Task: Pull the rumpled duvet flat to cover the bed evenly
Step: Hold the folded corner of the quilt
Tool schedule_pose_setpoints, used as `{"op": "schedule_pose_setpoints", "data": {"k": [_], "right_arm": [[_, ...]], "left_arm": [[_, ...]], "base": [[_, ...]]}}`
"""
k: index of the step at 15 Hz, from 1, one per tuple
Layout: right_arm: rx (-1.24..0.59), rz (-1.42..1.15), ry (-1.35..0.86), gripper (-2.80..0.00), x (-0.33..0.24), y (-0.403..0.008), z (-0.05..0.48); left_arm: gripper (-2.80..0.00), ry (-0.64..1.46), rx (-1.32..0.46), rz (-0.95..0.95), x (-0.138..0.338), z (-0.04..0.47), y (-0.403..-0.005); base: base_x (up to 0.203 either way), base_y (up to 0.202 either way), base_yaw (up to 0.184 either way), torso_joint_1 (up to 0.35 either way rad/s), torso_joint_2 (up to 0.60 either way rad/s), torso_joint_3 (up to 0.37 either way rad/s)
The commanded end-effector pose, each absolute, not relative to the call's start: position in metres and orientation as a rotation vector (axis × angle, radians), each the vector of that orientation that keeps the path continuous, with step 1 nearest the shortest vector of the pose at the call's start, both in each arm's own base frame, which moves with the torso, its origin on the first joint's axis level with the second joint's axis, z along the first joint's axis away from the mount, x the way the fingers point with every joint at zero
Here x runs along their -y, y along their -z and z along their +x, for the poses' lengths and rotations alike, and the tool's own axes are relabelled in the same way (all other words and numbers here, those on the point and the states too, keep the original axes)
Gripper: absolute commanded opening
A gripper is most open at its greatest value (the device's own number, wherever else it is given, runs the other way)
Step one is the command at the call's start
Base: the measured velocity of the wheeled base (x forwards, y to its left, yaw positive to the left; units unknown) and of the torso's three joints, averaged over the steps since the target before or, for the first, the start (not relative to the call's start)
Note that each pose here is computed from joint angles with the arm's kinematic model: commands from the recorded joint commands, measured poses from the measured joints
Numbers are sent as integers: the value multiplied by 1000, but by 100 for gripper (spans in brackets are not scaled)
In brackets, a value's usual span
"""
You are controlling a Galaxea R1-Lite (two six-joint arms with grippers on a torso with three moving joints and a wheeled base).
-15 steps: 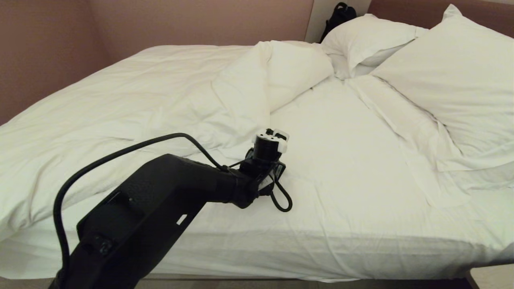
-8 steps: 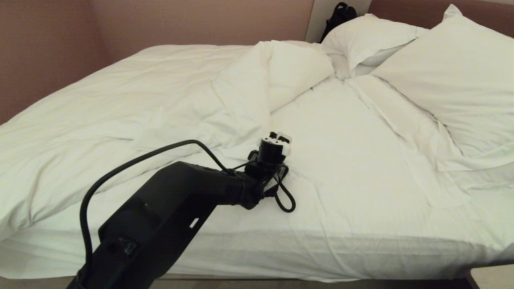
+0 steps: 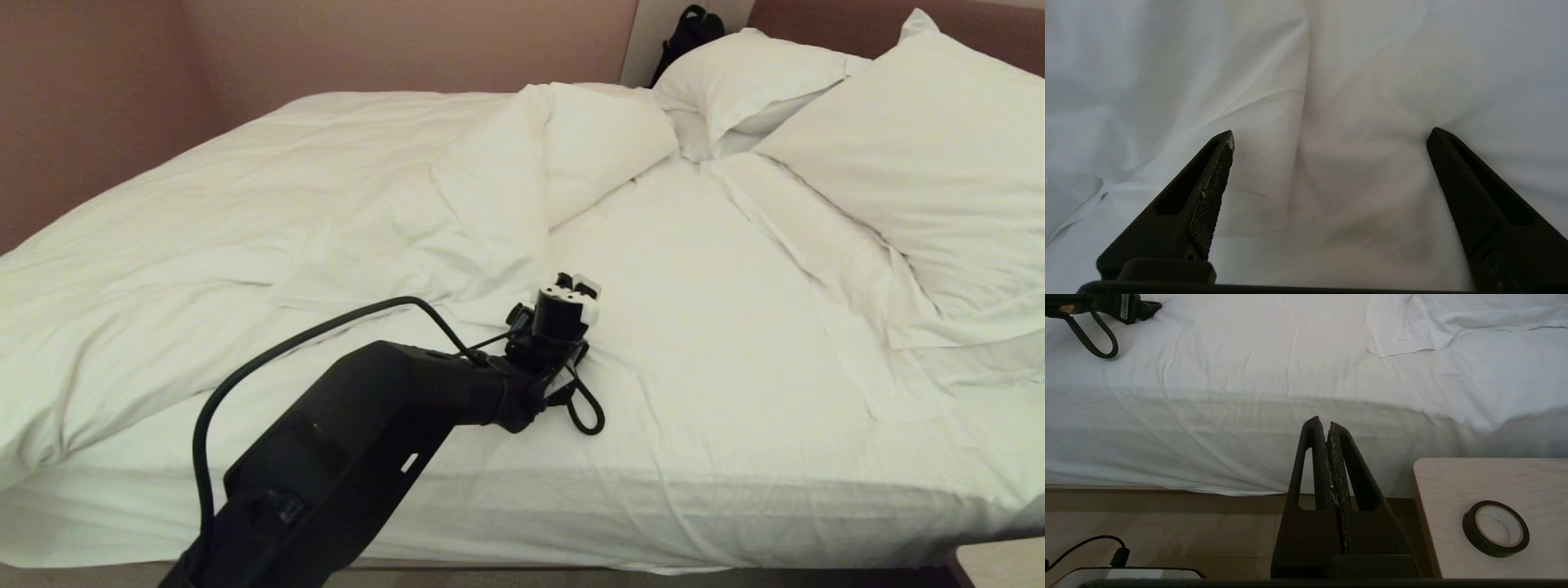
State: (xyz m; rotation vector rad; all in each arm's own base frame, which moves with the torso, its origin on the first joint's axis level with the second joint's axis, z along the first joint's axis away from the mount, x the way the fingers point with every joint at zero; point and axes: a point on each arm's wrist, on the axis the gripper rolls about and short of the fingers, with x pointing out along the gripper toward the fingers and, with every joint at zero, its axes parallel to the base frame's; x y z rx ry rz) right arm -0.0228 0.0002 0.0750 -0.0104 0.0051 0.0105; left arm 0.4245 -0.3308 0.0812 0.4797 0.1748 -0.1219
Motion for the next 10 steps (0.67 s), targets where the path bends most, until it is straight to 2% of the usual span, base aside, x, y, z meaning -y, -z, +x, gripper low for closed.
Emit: {"op": "schedule_pose_setpoints", "data": {"k": [1, 10], "right_arm": [[-5, -11, -11, -280, 0, -75, -23], [-5, -11, -11, -280, 0, -75, -23]], "left_arm": [[0, 94, -174, 483, 324, 429, -83], [0, -43, -155, 521, 292, 454, -81]], "base": [[0, 0, 0, 0, 0, 0], [0, 0, 0, 0, 0, 0]]}}
